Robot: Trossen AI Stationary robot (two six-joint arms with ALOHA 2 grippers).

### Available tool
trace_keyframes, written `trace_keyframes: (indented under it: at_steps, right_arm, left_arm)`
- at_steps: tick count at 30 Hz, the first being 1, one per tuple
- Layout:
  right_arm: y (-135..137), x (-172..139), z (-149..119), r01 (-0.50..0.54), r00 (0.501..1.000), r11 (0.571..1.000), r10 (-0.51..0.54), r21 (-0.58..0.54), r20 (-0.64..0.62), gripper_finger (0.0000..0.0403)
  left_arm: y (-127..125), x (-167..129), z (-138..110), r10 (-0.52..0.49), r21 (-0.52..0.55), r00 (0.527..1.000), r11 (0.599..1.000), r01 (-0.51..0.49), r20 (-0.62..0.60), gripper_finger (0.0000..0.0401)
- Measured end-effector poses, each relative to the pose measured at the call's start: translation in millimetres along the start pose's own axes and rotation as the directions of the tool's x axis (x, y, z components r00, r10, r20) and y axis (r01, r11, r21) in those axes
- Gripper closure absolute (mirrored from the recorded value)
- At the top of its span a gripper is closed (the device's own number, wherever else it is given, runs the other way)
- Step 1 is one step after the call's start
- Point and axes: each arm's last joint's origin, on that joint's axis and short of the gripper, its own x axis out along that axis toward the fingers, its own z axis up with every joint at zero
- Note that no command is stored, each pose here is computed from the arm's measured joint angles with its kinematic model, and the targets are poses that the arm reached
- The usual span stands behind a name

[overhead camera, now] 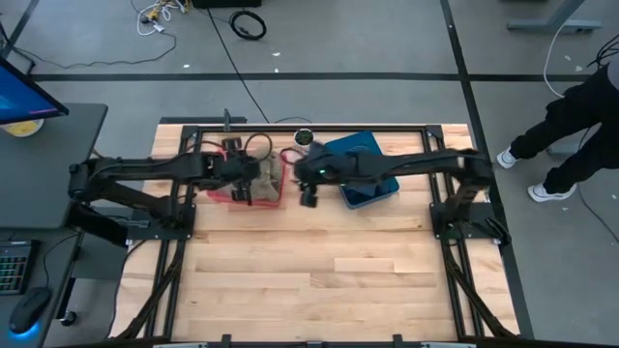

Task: Pick & Place hat
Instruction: Put the brown cap into the red bin

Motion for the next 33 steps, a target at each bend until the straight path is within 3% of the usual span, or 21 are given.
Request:
trace_keyframes:
  at_steps: [3, 7, 12, 15, 18, 20, 25, 30, 33]
  right_arm:
    - [-8, -43, 3, 0.098, 0.993, 0.995, -0.098, -0.003, -0.058, 0.0251]
    - [-14, -96, 3, 0.2, 0.976, 0.979, -0.195, 0.038, -0.098, 0.031]
    - [-18, -144, -2, 0.221, 0.971, 0.972, -0.212, 0.077, -0.111, 0.0393]
    - [-17, -162, -6, 0.224, 0.97, 0.967, -0.21, 0.124, -0.12, 0.0386]
    - [-15, -171, -10, 0.249, 0.962, 0.959, -0.23, 0.132, -0.144, 0.0384]
    - [-14, -173, -12, 0.26, 0.957, 0.958, -0.239, 0.12, -0.166, 0.039]
    - [-9, -167, -18, 0.257, 0.951, 0.962, -0.235, 0.092, -0.199, 0.0398]
    - [-7, -160, -23, 0.266, 0.947, 0.958, -0.24, 0.106, -0.214, 0.0392]
    - [-5, -155, -29, 0.272, 0.942, 0.956, -0.242, 0.108, -0.233, 0.0396]
  left_arm:
    - [-3, -10, 0, -0.038, -0.166, 0.998, 0.985, 0.046, 0.053, 0.024]
    - [-10, -7, 0, -0.159, -0.39, 0.985, 0.904, 0.175, 0.073, 0.0274]
    - [-25, 26, -2, -0.127, -0.468, 0.99, 0.872, 0.143, 0.066, 0.0334]
    - [-33, 51, -12, -0.116, -0.503, 0.993, 0.858, 0.108, 0.015, 0.0382]
    - [-38, 67, -21, -0.092, -0.541, 0.996, 0.838, 0.069, -0.016, 0.0394]
    - [-40, 72, -26, -0.096, -0.525, 0.995, 0.848, 0.071, -0.02, 0.0396]
    - [-51, 83, -46, -0.173, -0.344, 0.982, 0.929, 0.135, -0.081, 0.0398]
    - [-52, 89, -62, -0.182, -0.313, 0.97, 0.942, 0.125, -0.159, 0.0398]
    - [-49, 83, -57, -0.183, -0.323, 0.975, 0.937, 0.134, -0.128, 0.0398]
